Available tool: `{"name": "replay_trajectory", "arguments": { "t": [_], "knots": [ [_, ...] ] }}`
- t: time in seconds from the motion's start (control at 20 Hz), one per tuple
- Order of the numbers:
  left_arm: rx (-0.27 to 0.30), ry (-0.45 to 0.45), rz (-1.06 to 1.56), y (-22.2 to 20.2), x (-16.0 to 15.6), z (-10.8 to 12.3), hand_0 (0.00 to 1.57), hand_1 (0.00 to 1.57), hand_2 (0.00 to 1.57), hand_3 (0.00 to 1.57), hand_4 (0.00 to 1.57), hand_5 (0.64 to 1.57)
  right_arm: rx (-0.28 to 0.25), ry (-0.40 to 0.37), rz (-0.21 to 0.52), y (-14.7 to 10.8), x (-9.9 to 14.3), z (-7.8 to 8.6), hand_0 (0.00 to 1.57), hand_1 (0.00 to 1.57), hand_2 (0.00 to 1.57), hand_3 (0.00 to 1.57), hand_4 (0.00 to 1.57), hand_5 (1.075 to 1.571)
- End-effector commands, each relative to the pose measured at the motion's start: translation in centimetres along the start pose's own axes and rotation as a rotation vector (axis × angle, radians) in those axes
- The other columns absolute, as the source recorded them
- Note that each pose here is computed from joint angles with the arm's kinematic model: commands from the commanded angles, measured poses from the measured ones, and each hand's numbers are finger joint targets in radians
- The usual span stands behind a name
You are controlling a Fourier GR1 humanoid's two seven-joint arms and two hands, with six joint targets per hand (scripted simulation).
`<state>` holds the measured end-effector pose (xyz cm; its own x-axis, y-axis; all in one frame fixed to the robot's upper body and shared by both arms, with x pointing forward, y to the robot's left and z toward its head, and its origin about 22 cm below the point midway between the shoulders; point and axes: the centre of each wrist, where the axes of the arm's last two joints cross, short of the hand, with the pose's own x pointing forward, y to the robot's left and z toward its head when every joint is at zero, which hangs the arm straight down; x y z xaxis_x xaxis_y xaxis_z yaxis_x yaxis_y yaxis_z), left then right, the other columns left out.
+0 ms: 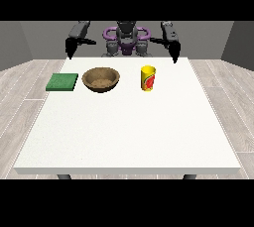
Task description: Pick the cup and pour the ball into the bowl, then pick the bowl and place it on the pad
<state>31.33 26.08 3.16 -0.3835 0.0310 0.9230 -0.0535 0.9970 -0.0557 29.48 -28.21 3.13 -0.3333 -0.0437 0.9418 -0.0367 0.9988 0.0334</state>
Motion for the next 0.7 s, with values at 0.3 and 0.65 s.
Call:
{"name": "replay_trajectory", "arguments": {
  "t": [0.3,0.65],
  "knots": [
    [-0.007,-0.03,-0.012,-2.5,-3.9,-2.5,0.0,0.0,0.0,0.0,0.0,1.382,0.033,-0.04,-0.006,1.5,-0.2,-3.5,0.0,0.0,0.0,0.0,0.0,1.57],
    [0.087,-0.101,-0.06,-1.8,-4.6,-4.9,0.0,0.0,0.0,0.0,0.0,1.352,0.055,-0.146,-0.023,0.6,3.4,-6.8,0.0,0.0,0.0,0.0,0.0,1.569]
  ]
}}
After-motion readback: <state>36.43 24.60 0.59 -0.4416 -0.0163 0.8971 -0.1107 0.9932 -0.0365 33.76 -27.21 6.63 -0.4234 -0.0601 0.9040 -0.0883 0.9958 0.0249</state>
